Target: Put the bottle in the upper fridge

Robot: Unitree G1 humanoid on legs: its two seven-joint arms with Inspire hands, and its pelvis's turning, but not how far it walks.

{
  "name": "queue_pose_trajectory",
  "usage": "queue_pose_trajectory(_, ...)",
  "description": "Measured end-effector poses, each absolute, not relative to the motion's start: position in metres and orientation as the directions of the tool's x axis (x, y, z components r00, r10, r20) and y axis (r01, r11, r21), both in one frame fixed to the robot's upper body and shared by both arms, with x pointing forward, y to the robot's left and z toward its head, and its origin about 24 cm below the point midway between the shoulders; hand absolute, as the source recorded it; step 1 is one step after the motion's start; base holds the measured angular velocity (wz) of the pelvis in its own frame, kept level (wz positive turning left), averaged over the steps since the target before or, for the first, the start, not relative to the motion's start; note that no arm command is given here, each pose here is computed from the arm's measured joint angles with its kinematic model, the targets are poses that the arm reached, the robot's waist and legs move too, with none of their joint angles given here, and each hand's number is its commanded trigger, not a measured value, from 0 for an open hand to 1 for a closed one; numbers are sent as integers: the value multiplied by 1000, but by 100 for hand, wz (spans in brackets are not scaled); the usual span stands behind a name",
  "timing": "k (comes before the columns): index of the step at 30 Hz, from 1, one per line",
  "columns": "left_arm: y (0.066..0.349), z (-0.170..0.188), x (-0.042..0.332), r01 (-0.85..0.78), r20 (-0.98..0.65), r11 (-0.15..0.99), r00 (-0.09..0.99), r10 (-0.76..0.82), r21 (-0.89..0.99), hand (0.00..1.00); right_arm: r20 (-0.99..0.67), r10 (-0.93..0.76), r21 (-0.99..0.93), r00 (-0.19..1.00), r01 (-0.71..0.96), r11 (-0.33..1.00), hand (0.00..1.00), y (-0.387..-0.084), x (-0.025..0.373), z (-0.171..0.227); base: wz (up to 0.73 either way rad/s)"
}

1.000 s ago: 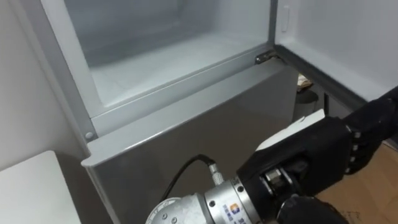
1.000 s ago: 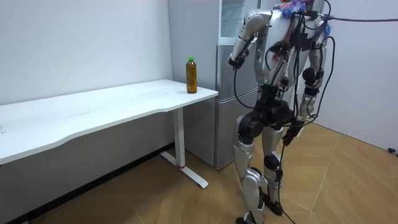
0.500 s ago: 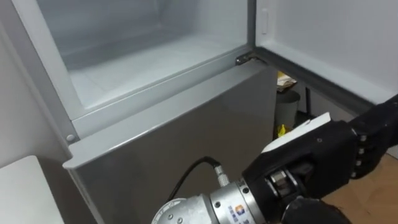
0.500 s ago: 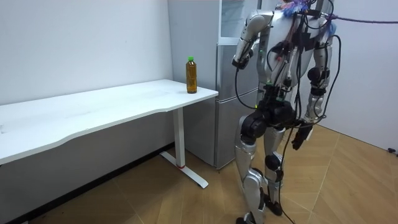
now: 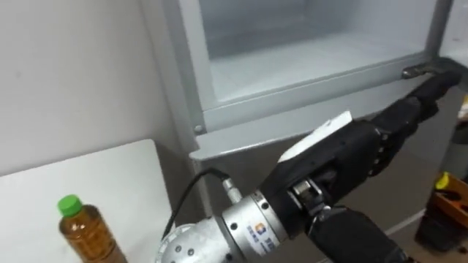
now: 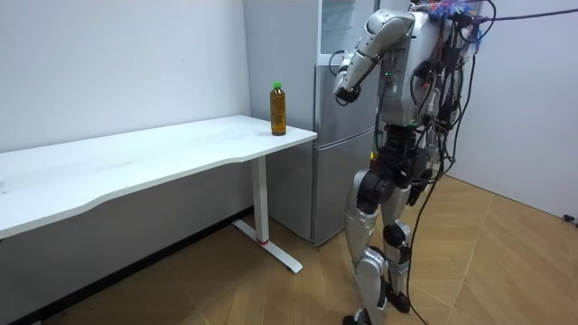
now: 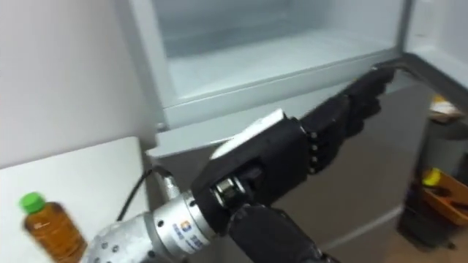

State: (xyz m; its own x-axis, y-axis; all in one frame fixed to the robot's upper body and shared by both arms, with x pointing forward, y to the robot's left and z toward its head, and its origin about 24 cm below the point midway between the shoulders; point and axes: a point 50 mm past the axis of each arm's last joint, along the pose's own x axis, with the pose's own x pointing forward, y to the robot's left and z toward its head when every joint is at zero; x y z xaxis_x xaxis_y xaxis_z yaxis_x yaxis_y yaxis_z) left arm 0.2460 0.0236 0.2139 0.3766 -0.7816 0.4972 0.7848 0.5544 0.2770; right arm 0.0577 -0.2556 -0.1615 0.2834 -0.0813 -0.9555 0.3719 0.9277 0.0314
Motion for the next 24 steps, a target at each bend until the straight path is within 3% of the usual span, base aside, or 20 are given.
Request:
queue_pose_trajectory(8,86,211,249,518,517,781,588,-622,350,0,-952,-64,44,300,340,939,0,-248,60,-163,23)
queue_pose_trajectory(12,136,222,249,302,592,906,687,-422,296,0,-954,-53,62,297,363,930,0,-245,53,-165,11)
queue_pose_trajectory(16,180,239,235,56,718,970,663,-212,235,0,-957,-58,63,284,399,915,0,-246,36,-166,21)
queue_pose_trajectory(24,250,222,197,-343,737,933,658,154,112,0,-961,-64,67,270,449,891,0,-245,11,-166,15)
